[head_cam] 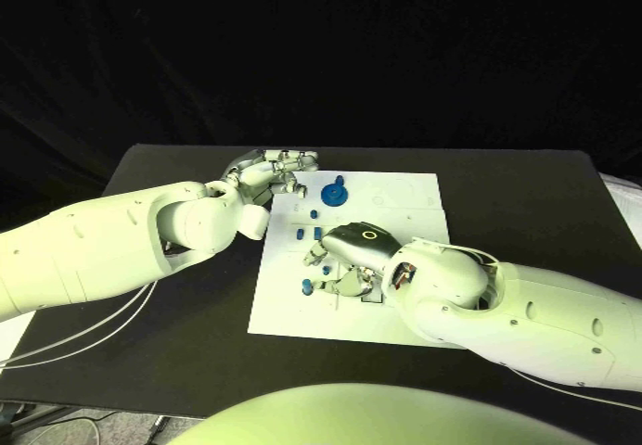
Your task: Assemble the parts on the task board
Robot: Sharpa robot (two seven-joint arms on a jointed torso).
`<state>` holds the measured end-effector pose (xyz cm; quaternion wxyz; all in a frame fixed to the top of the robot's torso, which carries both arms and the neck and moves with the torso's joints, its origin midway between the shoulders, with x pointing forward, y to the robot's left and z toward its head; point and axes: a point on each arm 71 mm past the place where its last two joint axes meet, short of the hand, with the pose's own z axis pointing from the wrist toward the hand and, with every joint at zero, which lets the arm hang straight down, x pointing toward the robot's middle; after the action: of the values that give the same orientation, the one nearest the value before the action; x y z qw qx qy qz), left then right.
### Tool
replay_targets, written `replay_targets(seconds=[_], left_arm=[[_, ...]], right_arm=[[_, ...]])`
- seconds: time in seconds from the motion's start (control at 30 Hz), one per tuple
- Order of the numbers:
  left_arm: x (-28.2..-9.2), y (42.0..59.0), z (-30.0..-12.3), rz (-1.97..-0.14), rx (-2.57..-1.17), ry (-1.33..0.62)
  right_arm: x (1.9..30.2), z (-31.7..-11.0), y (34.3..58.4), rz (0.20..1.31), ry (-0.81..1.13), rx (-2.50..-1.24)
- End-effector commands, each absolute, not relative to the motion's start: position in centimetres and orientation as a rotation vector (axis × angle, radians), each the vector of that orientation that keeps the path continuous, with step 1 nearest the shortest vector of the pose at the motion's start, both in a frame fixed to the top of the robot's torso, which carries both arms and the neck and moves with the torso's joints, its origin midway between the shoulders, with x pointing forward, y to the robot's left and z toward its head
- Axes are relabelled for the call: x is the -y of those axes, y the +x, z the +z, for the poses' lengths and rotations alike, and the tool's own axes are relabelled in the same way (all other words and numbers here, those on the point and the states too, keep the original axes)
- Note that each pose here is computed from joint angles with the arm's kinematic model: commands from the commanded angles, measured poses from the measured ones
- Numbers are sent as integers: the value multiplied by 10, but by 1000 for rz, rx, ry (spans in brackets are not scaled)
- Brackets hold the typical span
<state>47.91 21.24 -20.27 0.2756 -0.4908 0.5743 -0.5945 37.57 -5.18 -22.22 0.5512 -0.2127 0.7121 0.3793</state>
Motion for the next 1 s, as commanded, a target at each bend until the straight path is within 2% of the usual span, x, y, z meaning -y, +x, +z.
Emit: replay_targets(seconds=[0.03, 0.2, 0.3, 0.5, 0.73, 1.0], left_arm=[[-211, 479, -202, -1620, -1553, -1311], [-212, 478, -202, -1620, -1554, -1311], [-212, 477, -201, -1620, -1555, -1310], [-212, 475, -200, -1622, -1554, -1307], [-214, 475, -200, -1619, -1550, -1307], [-214, 475, -200, -1620, -1550, -1306]], right_arm=[[68, -205, 379, 941, -372, -1612], [112, -191, 387, 870, -212, -1685], [146, -187, 392, 796, -52, -1757], [201, -198, 385, 574, 145, -1936], [220, -208, 376, 454, 149, -1964], [219, -216, 372, 416, 112, -1986]])
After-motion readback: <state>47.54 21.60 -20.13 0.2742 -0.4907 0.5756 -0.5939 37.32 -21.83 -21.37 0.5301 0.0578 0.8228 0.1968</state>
